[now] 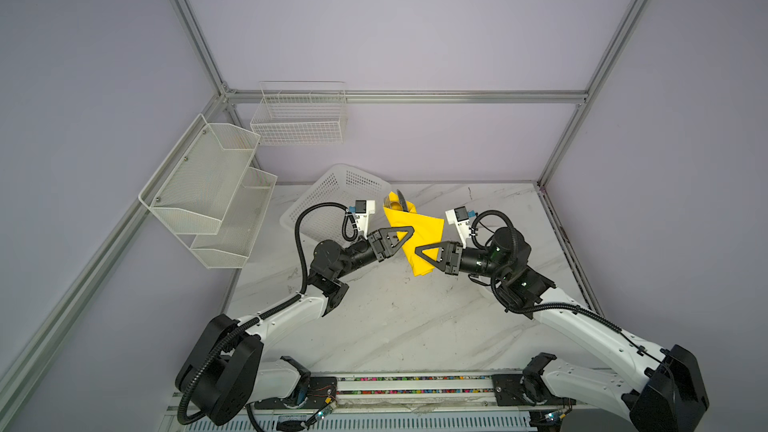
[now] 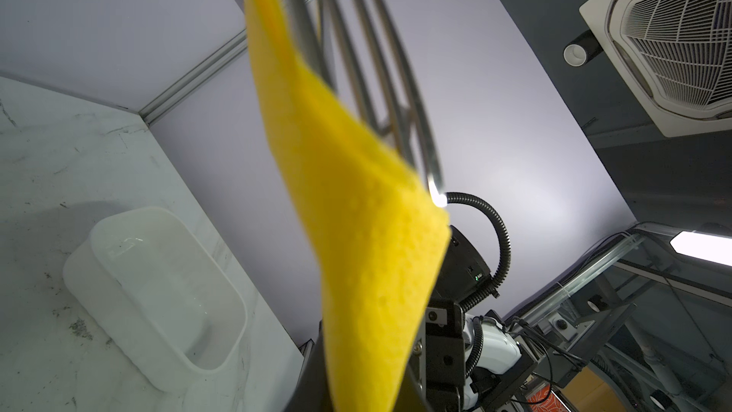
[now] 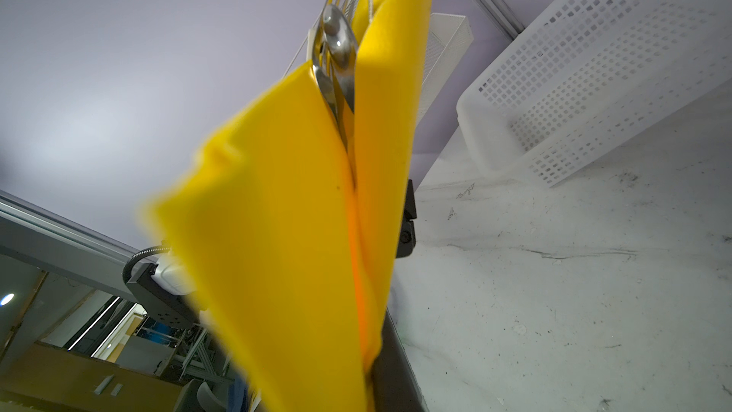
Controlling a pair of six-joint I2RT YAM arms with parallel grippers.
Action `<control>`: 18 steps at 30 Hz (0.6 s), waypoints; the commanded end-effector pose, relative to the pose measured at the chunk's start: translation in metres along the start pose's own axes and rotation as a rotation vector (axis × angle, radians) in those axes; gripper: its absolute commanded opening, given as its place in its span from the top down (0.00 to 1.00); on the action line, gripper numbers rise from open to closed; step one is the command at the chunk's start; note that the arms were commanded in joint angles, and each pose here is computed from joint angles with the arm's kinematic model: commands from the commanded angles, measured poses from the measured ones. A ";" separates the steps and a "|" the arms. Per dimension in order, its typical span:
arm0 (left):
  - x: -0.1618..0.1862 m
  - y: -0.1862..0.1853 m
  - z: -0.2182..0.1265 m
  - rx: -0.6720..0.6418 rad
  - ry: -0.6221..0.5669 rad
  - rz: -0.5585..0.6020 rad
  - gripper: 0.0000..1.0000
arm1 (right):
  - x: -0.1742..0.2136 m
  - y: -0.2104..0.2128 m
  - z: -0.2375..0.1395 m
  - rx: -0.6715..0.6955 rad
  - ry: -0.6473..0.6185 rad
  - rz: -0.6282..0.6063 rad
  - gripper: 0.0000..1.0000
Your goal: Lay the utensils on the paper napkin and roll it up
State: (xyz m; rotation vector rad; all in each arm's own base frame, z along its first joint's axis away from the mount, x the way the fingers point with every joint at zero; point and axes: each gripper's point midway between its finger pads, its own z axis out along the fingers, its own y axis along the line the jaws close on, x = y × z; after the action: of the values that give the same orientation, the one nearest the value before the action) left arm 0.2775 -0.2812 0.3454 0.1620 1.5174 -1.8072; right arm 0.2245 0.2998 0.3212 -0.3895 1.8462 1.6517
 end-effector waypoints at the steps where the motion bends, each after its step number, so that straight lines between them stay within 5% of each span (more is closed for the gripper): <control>1: -0.006 -0.014 0.001 0.049 -0.011 0.051 0.86 | -0.008 0.016 -0.005 -0.050 -0.036 -0.062 0.92; 10: -0.008 -0.017 0.003 0.060 -0.006 0.056 0.88 | -0.006 0.015 -0.006 -0.038 -0.021 -0.059 0.89; 18: -0.009 -0.019 0.004 0.067 -0.010 0.061 0.89 | -0.013 0.010 -0.015 0.026 -0.055 -0.055 0.74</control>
State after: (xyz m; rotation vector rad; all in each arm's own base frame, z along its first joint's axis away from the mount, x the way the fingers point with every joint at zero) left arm 0.2787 -0.2833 0.3408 0.1648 1.5321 -1.8104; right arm 0.2239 0.2938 0.3201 -0.3867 1.8507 1.6171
